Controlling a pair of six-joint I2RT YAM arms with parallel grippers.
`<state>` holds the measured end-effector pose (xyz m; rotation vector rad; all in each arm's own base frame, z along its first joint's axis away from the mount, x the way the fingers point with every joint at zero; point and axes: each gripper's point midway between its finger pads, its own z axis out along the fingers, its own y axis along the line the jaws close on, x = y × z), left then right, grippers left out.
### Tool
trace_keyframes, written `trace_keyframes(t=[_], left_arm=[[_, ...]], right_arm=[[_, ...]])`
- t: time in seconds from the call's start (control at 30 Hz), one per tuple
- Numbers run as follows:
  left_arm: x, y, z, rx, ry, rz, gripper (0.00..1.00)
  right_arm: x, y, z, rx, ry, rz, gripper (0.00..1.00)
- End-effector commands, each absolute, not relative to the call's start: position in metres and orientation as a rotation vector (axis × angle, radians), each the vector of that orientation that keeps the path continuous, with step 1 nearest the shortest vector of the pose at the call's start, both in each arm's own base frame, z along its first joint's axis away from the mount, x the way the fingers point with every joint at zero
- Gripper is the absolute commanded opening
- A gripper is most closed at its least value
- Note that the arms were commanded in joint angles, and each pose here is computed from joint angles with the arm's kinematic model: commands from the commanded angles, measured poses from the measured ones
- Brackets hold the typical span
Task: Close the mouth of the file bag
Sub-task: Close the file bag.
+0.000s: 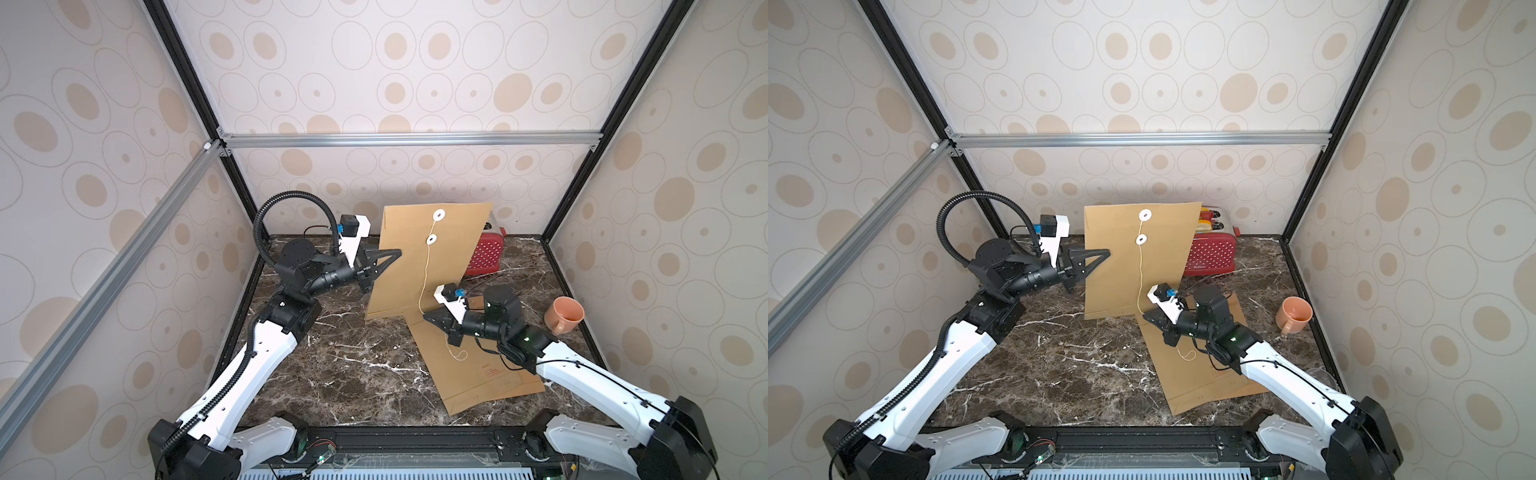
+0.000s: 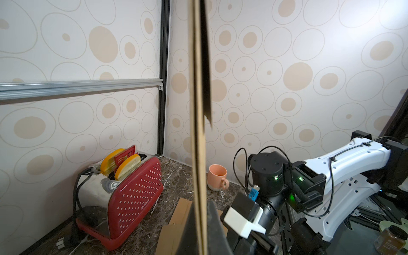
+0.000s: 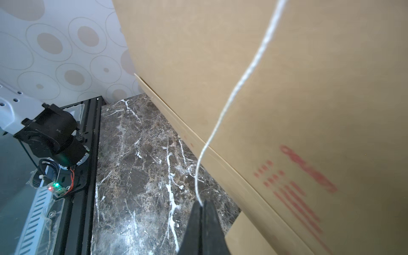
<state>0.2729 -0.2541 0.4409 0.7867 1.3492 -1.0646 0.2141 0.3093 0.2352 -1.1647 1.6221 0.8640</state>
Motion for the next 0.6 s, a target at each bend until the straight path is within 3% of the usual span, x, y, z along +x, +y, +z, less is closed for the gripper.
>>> trace_keyframes(t=[0.0,0.57], left_arm=[[0.273,-0.252,0.457,0.749,1.292,-1.074,0.00],[0.277,-0.257,0.454,0.746,1.303,-1.126,0.00]], right_arm=[[0.213,0.328,0.255,-1.177,1.537,0.858,0.00],[0.193,0.380,0.267,-1.224,1.450,0.970,0.00]])
